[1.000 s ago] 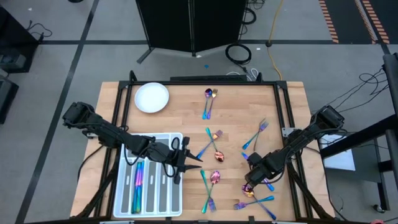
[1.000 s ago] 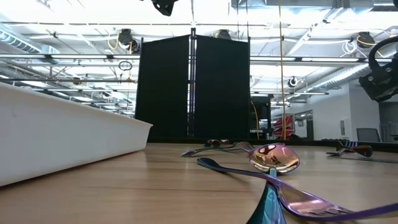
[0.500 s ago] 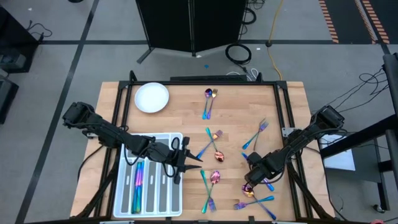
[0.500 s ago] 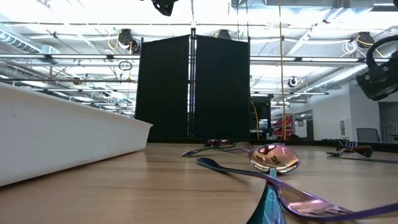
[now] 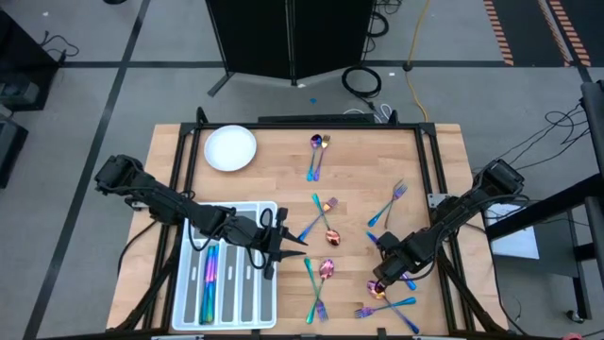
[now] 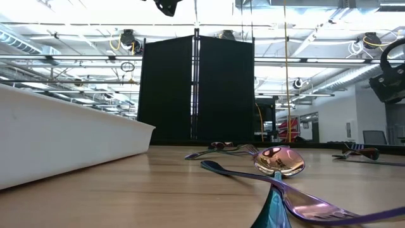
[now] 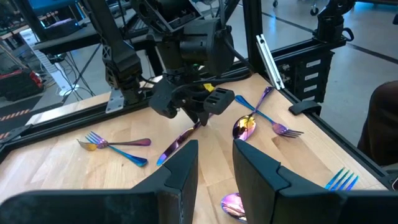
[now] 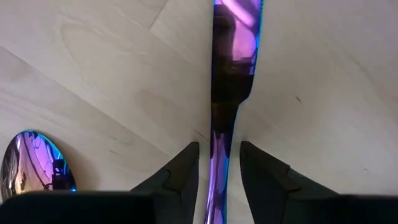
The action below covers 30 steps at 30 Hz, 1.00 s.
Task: Sort silverware
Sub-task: Put the iridescent blue knife in the silverware tray
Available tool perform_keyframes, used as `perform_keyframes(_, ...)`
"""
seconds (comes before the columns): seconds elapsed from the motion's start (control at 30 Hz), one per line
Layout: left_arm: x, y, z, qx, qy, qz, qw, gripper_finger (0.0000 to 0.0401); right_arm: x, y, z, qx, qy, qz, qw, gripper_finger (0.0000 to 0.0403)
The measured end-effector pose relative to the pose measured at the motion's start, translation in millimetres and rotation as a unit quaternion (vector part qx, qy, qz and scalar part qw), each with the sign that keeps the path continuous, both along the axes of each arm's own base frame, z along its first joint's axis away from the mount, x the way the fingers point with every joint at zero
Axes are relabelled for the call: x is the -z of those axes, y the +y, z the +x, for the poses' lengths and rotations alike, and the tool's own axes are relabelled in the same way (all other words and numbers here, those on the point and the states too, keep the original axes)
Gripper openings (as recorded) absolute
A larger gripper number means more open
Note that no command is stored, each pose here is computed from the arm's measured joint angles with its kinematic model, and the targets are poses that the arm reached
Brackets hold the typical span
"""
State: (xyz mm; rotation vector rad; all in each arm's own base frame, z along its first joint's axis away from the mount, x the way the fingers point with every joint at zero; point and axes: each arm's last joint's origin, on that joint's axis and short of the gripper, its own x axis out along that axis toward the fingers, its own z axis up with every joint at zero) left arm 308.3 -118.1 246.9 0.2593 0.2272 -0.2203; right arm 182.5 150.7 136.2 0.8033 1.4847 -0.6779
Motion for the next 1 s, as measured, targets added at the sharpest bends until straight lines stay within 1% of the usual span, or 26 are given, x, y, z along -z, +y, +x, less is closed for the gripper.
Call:
perform_keyframes(0.13, -0.1, 0.0, 0.0, 0.000, -0.001, 0.000, 1.000, 0.0102, 0.3, -0.3, -0.4, 0.001, 0.003, -0.001, 1.000, 0.0095)
perform_keyframes(0.37, -0.1, 0.0, 0.0, 0.000, 0.000, 0.000, 1.000, 0.0102, 1.0, -1.1, -1.6, 0.001, 0.010, -0.004, 1.000, 0.0054)
perform_keyframes(0.5, 0.0, 0.0, 0.0, 0.000, 0.000, 0.000, 1.000, 0.0102, 1.1, -1.2, -1.8, 0.001, 0.011, -0.004, 1.000, 0.0039)
perform_keyframes(0.7, -0.1, 0.0, 0.0, 0.000, 0.000, 0.000, 1.000, 0.0102, -2.4, 0.1, -0.1, -0.008, 0.014, -0.007, 1.000, 0.0029)
perform_keyframes(1.0, 0.0, 0.0, 0.0, 0.000, 0.000, 0.000, 1.000, 0.0102, -3.6, 0.0, -0.3, -0.012, 0.018, -0.011, 1.000, 0.0028)
